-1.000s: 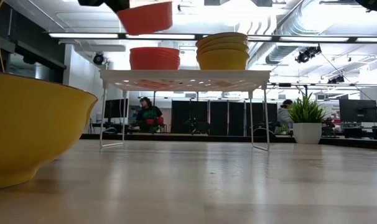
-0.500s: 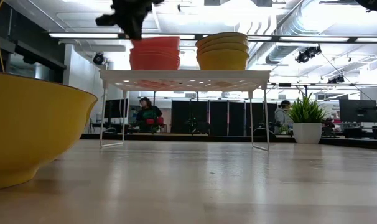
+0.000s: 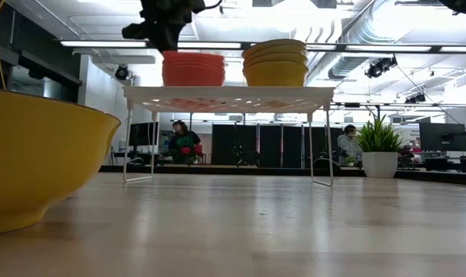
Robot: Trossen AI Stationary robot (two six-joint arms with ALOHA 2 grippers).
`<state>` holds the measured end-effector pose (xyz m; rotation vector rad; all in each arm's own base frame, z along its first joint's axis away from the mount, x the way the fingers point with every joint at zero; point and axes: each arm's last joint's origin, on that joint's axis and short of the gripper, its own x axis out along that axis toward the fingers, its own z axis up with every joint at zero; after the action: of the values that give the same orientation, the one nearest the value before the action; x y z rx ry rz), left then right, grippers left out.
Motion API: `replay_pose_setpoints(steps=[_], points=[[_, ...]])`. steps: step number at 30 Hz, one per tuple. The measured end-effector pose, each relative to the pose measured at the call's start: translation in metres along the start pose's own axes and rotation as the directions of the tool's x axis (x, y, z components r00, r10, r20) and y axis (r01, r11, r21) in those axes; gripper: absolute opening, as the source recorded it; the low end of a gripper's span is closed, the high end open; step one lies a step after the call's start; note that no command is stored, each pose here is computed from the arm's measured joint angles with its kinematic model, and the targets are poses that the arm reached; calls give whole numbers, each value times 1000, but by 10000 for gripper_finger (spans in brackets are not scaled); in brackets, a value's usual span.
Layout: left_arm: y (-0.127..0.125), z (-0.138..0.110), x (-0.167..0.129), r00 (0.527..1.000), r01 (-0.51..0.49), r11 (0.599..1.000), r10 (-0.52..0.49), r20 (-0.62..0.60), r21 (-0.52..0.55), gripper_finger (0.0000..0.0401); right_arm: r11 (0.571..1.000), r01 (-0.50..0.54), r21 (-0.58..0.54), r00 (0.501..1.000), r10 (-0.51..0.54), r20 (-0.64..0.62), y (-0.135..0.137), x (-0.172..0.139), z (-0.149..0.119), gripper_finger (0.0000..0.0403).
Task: Pick & Place Mini bowls
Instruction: Stack the orange bowl on top of the other orange bowls on the shelf, then stack the yellow patterned bowl on top of the other yellow patterned bowls on the shelf
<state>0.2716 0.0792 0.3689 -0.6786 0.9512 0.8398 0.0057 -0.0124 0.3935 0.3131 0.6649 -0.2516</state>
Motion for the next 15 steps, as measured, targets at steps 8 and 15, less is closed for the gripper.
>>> replay_pose_setpoints(steps=[8, 15], points=[[0, 0, 0, 1000, -3, 999, 3, 1, 34, 97, 1000, -11, 0, 1000, 11, -10, 0, 0, 0, 0], [0, 0, 0, 1000, 11, 999, -11, -12, 42, 177, 1000, -11, 0, 1000, 11, -10, 0, 0, 0, 0]])
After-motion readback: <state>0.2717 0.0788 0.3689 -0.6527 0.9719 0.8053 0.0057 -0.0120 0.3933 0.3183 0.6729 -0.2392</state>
